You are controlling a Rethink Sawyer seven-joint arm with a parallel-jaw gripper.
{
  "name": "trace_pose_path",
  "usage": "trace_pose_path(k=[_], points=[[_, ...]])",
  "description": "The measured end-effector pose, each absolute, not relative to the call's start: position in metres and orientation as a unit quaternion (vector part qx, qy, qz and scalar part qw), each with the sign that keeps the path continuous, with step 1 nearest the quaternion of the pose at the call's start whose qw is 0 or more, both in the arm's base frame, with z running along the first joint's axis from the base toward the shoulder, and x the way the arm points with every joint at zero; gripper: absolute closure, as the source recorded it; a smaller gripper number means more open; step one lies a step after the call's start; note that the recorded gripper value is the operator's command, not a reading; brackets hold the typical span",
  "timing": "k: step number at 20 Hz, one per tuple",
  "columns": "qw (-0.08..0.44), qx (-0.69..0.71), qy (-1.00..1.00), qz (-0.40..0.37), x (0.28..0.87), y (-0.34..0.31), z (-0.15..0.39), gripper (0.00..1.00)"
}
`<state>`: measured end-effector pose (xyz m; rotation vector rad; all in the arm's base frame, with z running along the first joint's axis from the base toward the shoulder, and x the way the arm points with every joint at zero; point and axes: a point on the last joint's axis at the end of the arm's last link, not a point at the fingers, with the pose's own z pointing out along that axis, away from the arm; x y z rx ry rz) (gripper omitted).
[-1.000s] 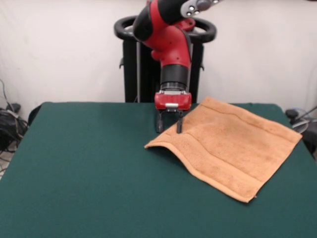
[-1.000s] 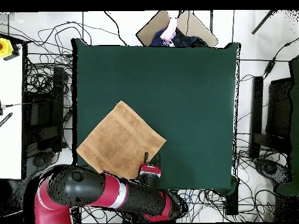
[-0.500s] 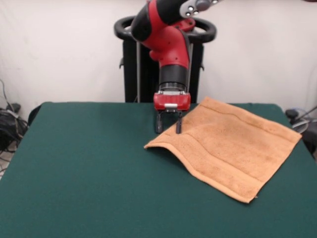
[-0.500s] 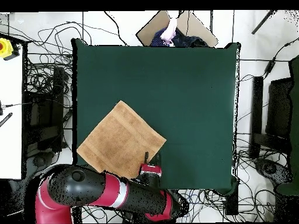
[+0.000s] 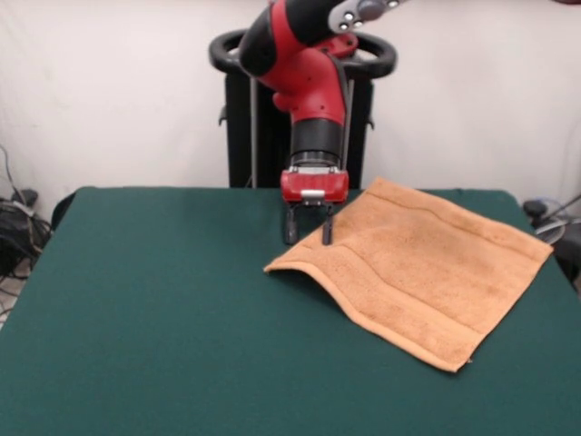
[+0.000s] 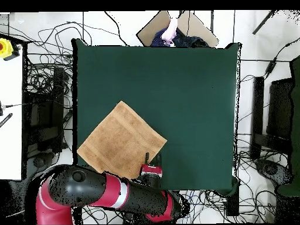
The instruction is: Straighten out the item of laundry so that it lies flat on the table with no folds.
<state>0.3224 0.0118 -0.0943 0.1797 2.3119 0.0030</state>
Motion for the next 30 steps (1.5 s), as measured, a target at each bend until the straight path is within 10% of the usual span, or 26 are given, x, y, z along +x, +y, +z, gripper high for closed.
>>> trace_pose_path(k=[10,30], points=[[0.401,0.064,0.914,0.005,0.322,0.01,-0.094,0.0],[0.216,0.163,0.963,0.007,0.362,0.005,-0.065,0.0]])
